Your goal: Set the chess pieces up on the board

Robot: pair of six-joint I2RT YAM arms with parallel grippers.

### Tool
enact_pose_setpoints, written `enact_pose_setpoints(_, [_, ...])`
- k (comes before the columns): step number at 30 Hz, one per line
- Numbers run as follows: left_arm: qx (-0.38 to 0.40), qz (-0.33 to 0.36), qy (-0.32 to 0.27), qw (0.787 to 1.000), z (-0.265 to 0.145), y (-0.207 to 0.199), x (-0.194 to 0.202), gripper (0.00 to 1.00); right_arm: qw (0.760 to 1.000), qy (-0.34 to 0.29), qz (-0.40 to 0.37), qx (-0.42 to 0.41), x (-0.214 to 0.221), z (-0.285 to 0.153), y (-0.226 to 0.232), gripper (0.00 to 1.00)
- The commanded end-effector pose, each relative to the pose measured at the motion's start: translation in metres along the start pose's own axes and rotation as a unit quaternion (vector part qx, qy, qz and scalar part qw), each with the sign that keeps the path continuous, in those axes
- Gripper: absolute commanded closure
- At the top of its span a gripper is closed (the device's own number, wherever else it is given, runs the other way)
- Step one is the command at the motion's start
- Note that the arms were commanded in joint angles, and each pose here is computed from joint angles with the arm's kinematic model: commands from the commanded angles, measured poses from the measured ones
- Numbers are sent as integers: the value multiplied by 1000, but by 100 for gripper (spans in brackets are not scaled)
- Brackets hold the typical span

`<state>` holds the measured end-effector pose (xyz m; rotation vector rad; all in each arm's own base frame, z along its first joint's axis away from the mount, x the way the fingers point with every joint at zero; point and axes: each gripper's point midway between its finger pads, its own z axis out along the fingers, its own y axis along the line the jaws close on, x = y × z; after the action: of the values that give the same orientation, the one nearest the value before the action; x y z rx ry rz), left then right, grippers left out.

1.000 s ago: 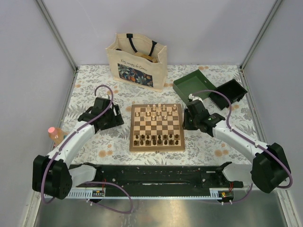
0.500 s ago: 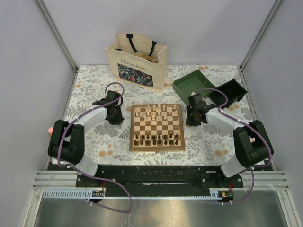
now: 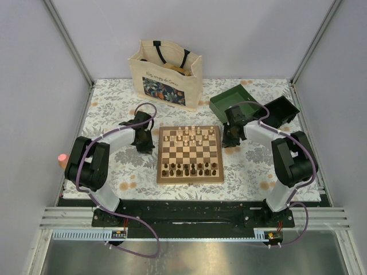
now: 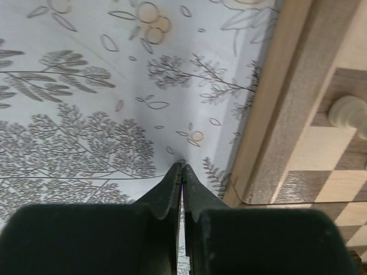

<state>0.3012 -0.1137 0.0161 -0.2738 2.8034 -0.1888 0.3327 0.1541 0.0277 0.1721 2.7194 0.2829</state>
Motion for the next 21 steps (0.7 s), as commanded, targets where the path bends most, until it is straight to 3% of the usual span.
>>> enact_pose_setpoints(1, [36,20,9,999,3,-21,8,96,1000,1,-17,-25,-14,-2,15,79])
enact_pose_setpoints(21, [68,49,47,995,-7,-50,74,97,996,48,-39,-57,-5,9,27,78])
